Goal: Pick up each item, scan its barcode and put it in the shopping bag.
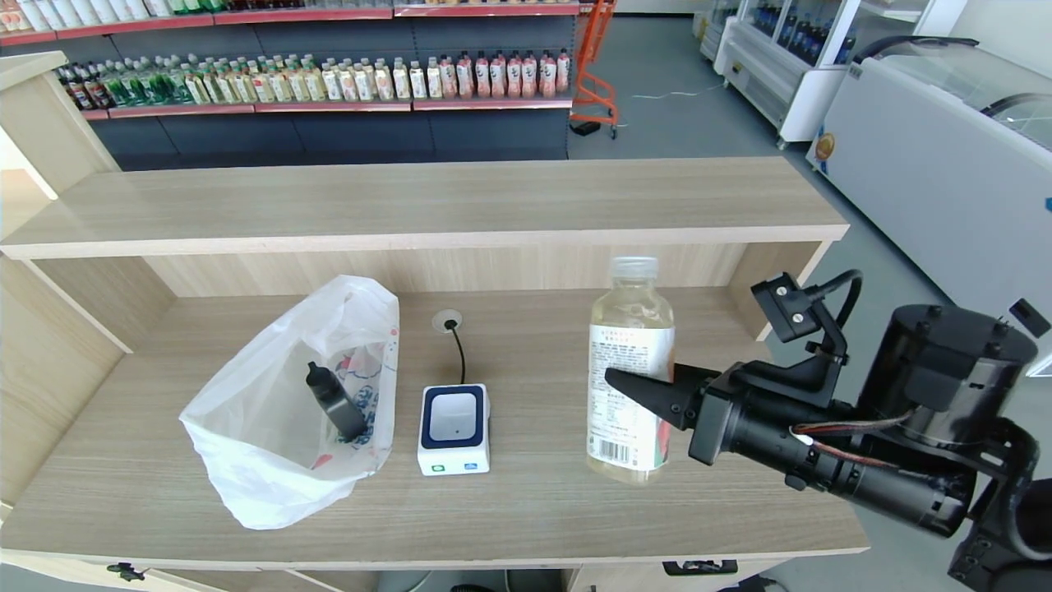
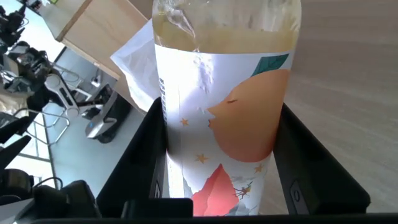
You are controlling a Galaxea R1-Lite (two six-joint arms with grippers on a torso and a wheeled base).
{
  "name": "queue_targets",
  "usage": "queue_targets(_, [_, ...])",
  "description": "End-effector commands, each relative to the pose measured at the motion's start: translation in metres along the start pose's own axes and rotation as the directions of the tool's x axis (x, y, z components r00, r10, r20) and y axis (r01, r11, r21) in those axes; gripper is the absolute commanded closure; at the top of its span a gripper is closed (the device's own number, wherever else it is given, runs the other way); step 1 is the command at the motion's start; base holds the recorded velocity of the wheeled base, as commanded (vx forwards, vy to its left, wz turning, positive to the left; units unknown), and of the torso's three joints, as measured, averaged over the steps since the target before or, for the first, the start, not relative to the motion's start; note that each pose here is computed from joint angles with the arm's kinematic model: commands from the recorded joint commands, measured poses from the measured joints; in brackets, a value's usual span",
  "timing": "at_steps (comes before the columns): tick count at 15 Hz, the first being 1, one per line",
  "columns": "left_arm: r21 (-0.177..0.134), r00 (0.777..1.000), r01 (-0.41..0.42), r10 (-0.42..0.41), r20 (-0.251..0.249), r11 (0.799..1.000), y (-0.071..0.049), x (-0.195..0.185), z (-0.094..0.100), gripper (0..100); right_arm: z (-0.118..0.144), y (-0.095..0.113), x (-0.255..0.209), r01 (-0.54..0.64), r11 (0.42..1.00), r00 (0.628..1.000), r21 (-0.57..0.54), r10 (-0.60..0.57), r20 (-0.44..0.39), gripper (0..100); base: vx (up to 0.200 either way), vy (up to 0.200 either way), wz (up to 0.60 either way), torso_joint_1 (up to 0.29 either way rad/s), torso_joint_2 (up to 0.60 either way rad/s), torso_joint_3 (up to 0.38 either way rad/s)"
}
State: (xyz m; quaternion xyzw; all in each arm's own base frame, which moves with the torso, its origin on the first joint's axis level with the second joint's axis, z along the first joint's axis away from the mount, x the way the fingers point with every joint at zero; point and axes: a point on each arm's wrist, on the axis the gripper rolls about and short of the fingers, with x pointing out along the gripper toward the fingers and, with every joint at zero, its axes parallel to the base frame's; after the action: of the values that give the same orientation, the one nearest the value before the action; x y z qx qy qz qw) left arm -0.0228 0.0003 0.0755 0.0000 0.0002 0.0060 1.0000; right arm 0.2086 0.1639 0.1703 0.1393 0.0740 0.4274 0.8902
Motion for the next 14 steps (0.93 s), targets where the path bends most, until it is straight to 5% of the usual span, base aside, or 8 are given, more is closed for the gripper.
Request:
queue_targets(1, [0.000,1.000,0.000,0.000,0.000,1.000,0.000,0.000,0.000,0,0.001,0.002,0.001,-0.007,1.000,1.000,0.021,0.007,0.006,100,0.000,0.000,0.00,0.000,0.00,0.000])
queue_targets(14, [0.000,1.000,0.000,0.000,0.000,1.000,0.000,0.000,0.000,0,-0.001,0.010,0.004,-0.043,0.996,0.999,0.077,0.042,0.019,100,0.000,0.000,0.00,0.000,0.00,0.000])
